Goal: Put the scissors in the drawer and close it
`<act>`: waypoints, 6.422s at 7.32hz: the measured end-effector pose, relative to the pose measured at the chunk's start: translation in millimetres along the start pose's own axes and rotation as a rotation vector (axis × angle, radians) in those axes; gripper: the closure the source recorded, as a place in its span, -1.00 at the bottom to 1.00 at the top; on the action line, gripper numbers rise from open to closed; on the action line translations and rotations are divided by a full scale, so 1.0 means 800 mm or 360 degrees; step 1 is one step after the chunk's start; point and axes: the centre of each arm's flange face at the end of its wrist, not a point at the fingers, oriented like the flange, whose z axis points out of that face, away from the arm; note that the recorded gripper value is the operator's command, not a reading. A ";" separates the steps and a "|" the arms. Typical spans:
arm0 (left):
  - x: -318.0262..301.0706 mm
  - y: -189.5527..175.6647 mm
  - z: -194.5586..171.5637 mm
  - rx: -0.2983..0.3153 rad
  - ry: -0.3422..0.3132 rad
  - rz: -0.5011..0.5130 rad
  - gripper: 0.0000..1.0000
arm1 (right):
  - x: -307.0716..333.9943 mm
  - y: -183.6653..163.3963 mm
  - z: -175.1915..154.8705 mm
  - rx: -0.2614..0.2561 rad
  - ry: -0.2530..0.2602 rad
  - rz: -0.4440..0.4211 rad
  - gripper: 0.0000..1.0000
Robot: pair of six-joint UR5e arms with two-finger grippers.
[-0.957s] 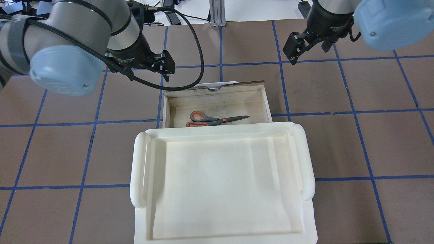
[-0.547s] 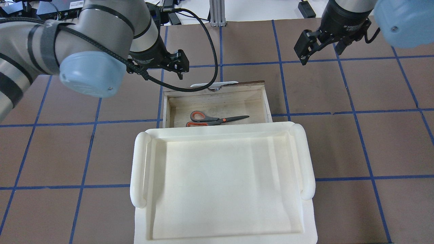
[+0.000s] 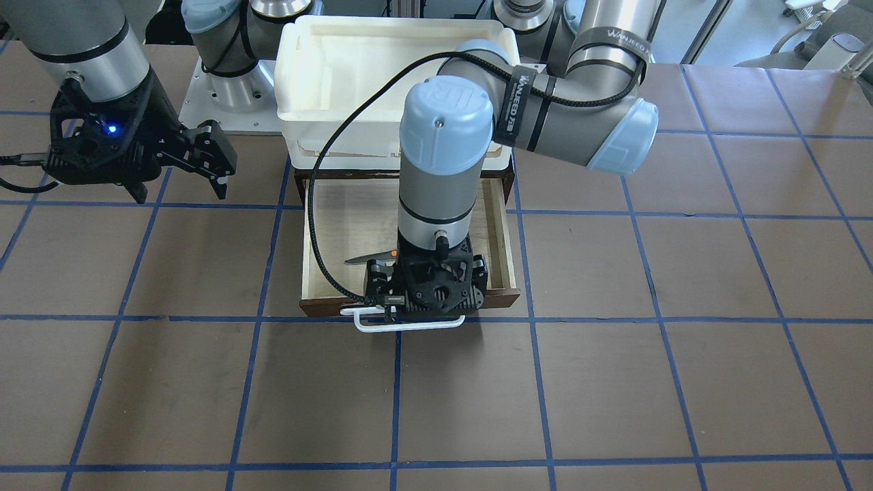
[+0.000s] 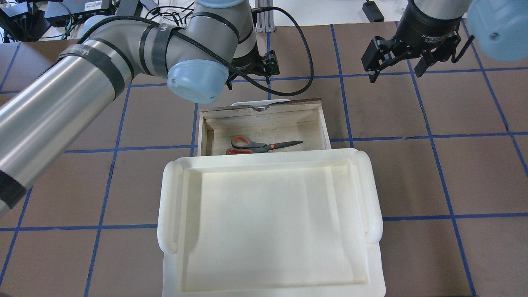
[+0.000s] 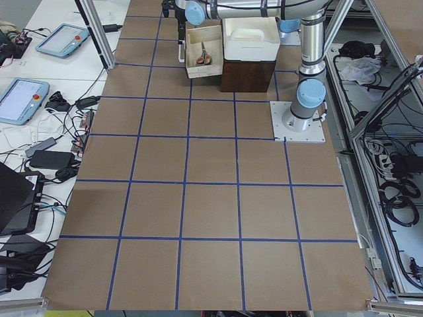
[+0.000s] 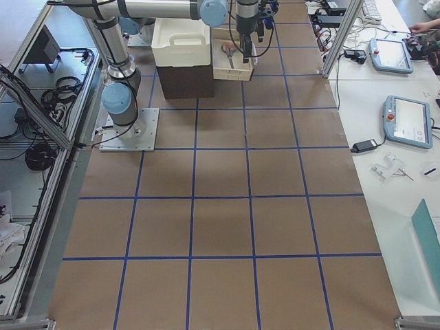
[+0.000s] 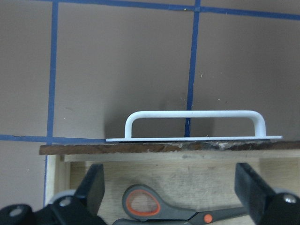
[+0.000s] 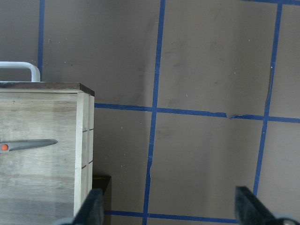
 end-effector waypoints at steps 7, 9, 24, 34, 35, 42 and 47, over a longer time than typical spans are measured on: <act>0.015 -0.033 0.129 -0.0122 -0.0119 0.0021 -1.00 | -0.001 0.012 -0.004 -0.0005 0.0003 0.0001 -1.00; 0.013 -0.033 0.153 -0.0152 -0.0165 0.0023 -1.00 | -0.001 0.013 -0.004 -0.0007 0.0005 0.0002 -1.00; 0.026 -0.001 0.168 -0.0425 -0.0197 0.0048 -1.00 | -0.001 0.018 -0.005 -0.0028 0.0014 0.0006 -1.00; 0.015 0.082 0.097 -0.0649 -0.0267 0.0100 -1.00 | 0.000 0.017 -0.007 -0.0006 0.0016 0.0003 -1.00; 0.013 0.098 0.095 -0.0673 -0.0276 0.0111 -1.00 | 0.000 0.017 -0.008 -0.0004 0.0016 0.0002 -1.00; 0.010 0.156 0.063 -0.0842 -0.0358 0.0184 -1.00 | 0.000 0.016 -0.008 0.0003 0.0014 0.0004 -1.00; -0.001 0.114 -0.001 -0.0578 -0.0295 0.0156 -1.00 | 0.002 0.017 -0.011 0.0013 0.0015 0.0010 -1.00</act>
